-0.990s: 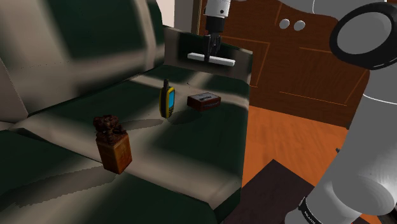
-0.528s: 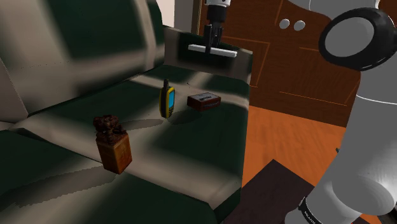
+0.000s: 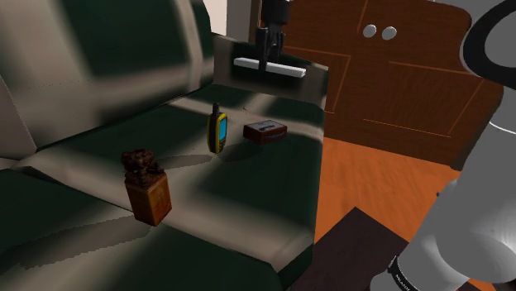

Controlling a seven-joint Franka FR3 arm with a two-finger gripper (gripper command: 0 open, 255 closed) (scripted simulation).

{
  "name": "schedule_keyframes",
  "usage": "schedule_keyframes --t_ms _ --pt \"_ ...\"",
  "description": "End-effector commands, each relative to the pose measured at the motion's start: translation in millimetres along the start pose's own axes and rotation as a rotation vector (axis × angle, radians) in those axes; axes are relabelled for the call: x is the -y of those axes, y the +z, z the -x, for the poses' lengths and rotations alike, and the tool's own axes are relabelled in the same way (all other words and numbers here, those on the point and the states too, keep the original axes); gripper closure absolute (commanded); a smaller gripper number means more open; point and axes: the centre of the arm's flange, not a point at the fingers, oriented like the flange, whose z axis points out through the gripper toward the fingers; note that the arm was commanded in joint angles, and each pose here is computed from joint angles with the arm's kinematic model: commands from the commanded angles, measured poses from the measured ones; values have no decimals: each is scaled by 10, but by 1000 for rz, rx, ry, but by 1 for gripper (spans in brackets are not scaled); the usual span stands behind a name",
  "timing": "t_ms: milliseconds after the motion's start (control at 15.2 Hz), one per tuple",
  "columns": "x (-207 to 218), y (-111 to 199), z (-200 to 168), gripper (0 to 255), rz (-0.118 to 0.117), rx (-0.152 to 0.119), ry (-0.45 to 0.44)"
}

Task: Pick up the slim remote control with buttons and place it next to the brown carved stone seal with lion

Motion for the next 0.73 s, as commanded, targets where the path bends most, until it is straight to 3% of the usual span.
schedule_keyframes --t_ms 0,660 --pt "269 34 67 255 0 0 1" --pt "1564 59 321 255 0 0 1"
